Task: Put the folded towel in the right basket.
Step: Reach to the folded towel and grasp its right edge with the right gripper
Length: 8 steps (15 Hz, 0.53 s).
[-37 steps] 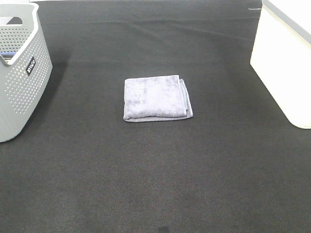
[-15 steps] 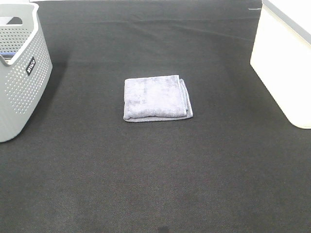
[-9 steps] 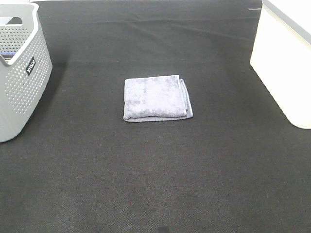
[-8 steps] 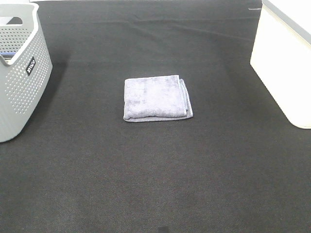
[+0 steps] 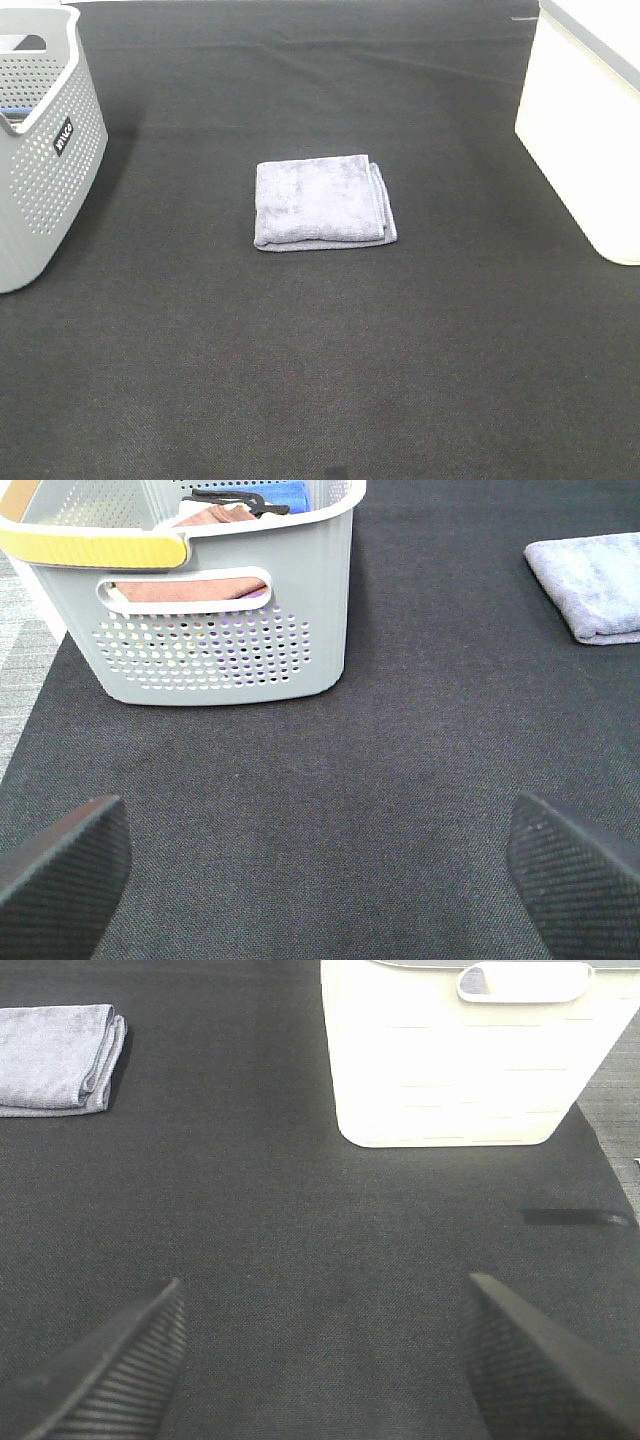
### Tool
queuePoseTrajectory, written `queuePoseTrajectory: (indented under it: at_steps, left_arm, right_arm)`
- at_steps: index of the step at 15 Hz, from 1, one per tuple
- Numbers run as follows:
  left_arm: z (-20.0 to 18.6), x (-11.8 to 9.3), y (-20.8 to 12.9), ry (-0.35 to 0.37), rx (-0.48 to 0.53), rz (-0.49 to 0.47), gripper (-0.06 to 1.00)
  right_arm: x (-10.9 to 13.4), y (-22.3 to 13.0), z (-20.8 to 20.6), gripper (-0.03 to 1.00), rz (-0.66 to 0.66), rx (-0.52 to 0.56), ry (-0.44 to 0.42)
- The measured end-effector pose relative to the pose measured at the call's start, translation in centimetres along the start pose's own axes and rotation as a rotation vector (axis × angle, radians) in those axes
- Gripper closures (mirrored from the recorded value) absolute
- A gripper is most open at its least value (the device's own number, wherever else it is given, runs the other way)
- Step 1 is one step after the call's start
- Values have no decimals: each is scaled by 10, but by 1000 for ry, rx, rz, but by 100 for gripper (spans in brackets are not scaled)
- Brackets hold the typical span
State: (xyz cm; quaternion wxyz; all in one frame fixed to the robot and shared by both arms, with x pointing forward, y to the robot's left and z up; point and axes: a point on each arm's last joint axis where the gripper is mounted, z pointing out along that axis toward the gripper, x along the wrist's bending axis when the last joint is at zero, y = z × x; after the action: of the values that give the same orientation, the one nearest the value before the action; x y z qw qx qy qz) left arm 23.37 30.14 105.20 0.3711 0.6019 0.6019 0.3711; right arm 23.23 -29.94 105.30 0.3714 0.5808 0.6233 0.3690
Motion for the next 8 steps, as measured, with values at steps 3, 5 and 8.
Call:
queuePoseTrajectory:
  at_steps: [3, 5, 8]
  left_arm:
    - [0, 0, 0, 0, 0, 0, -3]
    - [0, 0, 0, 0, 0, 0, -3]
    - [0, 0, 0, 0, 0, 0, -3]
  right_arm:
    - [0, 0, 0, 25, 0, 0, 0]
    - [0, 0, 0, 25, 0, 0, 0]
    - [0, 0, 0, 25, 0, 0, 0]
